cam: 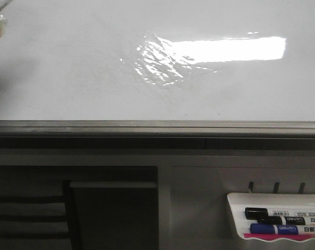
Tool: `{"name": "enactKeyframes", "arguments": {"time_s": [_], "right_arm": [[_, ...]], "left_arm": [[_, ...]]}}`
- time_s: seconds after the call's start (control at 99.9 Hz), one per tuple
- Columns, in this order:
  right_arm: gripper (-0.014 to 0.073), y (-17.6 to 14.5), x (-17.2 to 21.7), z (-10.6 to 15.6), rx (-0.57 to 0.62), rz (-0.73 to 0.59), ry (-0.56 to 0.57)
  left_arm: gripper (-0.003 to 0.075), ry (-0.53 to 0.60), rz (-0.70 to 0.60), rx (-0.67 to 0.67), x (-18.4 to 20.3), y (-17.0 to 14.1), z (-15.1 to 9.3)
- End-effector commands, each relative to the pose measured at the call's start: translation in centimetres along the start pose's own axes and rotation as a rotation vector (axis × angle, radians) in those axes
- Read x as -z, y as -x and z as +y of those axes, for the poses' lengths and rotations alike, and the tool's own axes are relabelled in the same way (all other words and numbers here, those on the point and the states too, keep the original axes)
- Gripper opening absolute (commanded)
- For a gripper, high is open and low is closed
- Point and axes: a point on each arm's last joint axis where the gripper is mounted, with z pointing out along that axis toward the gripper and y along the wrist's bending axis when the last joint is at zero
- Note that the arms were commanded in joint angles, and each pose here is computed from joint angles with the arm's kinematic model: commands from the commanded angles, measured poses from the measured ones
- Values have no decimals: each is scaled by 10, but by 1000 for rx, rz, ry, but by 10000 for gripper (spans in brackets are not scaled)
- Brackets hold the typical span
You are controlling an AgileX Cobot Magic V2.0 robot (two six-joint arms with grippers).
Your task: Write number 7 on whiteboard
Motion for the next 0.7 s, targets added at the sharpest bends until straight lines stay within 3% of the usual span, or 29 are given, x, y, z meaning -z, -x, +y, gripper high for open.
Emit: {"name": "enactKeyframes", "arguments": {"time_s": [0.0, 0.14, 0.33, 0.541, 0.691], "right_arm": [[521, 18, -8, 9, 54, -1, 126], [521, 29, -29, 24, 148, 61, 356], [521, 43, -49, 45, 322, 69, 676], [521, 53, -62, 79, 526, 32, 836], [521, 53, -71, 106, 681, 29, 864]], "left_arm": [[-13, -146, -78, -136, 21, 13, -20], [-13, -307, -111, -323, 25, 16, -45], [-13, -385, -115, -492, 22, 17, -76], [-13, -449, -67, -606, 11, 18, -106], [-13, -461, -73, -686, 13, 24, -122]]}}
